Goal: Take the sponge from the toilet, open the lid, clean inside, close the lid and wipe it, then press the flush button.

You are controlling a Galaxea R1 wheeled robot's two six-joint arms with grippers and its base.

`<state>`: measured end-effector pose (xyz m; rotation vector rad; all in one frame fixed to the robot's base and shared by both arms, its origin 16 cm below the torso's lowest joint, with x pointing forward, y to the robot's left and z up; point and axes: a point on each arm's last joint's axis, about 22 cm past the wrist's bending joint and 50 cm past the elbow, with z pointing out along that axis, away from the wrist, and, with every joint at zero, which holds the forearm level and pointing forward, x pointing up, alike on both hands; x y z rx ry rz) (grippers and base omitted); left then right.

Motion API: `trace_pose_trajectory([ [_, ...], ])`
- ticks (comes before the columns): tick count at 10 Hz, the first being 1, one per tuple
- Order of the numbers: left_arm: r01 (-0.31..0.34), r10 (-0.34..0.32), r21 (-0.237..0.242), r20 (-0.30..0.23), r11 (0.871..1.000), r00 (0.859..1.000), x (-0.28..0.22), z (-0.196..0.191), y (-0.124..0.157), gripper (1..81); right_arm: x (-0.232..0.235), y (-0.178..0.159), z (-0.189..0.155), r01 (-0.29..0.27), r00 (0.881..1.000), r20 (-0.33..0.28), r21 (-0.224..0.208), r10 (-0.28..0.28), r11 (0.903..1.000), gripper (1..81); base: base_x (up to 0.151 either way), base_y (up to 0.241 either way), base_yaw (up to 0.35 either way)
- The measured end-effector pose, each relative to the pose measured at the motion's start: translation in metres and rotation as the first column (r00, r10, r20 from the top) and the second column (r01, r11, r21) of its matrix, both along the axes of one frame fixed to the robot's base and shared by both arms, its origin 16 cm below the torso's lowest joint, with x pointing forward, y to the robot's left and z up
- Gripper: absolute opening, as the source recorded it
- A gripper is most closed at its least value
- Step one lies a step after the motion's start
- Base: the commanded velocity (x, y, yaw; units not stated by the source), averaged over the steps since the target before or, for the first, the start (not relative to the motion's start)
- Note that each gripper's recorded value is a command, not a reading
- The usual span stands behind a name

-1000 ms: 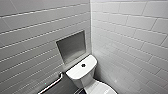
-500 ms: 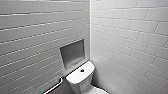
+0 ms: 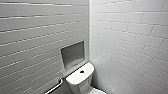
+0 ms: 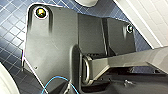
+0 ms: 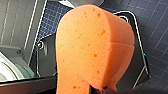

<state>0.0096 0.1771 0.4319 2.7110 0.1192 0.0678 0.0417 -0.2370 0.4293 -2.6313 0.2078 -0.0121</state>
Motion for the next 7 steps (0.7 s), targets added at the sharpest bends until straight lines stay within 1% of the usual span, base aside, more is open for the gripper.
trace_pose_trajectory([
  [2, -0.001, 0.001, 0.008, 0.008, 1.000, 1.000, 0.004, -0.002, 0.000, 81.1, 0.002, 0.010, -0.002, -0.017, 1.000, 0.017, 0.002, 0.017, 0.9999, 1.0, 0.000, 0.000, 0.000],
  [3, -0.001, 0.000, 0.021, 0.005, 1.000, 1.000, 0.003, -0.005, 0.001, 81.1, -0.001, 0.015, -0.004, -0.027, 0.999, 0.017, 0.001, 0.027, 0.9996, 1.0, 0.000, 0.000, 0.000],
  [4, 0.006, -0.005, 0.045, -0.009, 0.999, 1.000, -0.003, -0.010, 0.008, 81.1, -0.005, 0.017, -0.006, -0.035, 0.999, 0.020, -0.006, 0.035, 0.9994, 1.0, 0.000, 0.000, 0.000],
  [5, 0.022, -0.020, 0.076, -0.023, 0.997, 1.000, -0.007, -0.015, 0.018, 81.1, -0.008, 0.015, -0.006, -0.023, 1.000, 0.021, -0.011, 0.023, 0.9997, 1.0, 0.000, 0.000, 0.000],
  [6, 0.033, -0.031, 0.101, -0.023, 0.994, 0.999, -0.002, -0.019, 0.022, 81.1, -0.023, 0.008, -0.007, -0.025, 1.000, 0.011, -0.031, 0.025, 0.9992, 1.0, 0.000, 0.000, 0.000],
  [7, 0.034, -0.032, 0.115, -0.017, 0.993, 0.999, 0.006, -0.021, 0.022, 81.1, -0.033, 0.006, -0.008, -0.029, 1.000, -0.002, -0.039, 0.029, 0.9988, 1.0, 0.000, 0.000, 0.000],
])
